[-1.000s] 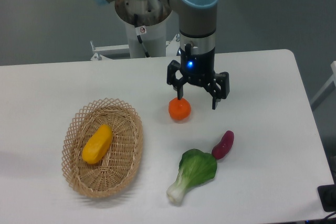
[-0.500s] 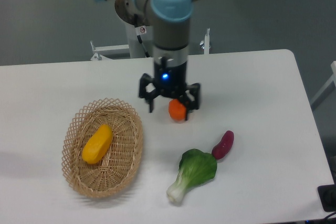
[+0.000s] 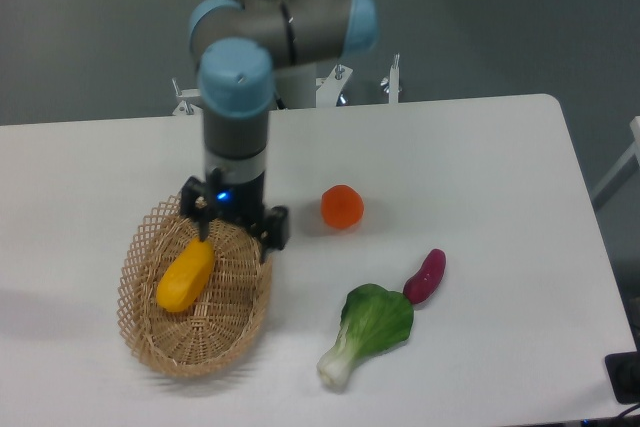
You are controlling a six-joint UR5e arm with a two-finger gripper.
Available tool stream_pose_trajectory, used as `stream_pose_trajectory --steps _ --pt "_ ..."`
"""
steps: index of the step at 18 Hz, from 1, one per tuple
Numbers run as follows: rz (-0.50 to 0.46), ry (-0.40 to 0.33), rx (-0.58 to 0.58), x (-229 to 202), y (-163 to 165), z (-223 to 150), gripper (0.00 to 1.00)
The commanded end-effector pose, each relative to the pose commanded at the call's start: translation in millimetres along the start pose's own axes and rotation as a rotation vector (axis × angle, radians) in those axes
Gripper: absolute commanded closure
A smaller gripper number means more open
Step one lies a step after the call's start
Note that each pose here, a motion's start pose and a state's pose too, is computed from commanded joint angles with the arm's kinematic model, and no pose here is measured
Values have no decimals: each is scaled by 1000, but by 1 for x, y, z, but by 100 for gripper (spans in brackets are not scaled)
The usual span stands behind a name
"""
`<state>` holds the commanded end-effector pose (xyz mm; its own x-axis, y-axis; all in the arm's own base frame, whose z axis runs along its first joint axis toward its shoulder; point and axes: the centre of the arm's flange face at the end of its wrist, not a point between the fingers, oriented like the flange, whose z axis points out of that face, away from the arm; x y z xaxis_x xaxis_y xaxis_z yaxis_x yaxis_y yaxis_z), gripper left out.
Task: Pick up the mango from the basket
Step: 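Lower the open gripper into the basket over the yellow mango, then close the gripper around the yellow mango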
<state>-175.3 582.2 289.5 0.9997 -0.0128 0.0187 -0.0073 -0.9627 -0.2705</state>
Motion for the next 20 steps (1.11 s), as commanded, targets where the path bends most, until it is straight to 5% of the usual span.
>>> stream_pose_trajectory --steps 7,20 --pt "54 -9 -82 36 -6 61 0" --pt "53 -12 -115 43 -5 81 0"
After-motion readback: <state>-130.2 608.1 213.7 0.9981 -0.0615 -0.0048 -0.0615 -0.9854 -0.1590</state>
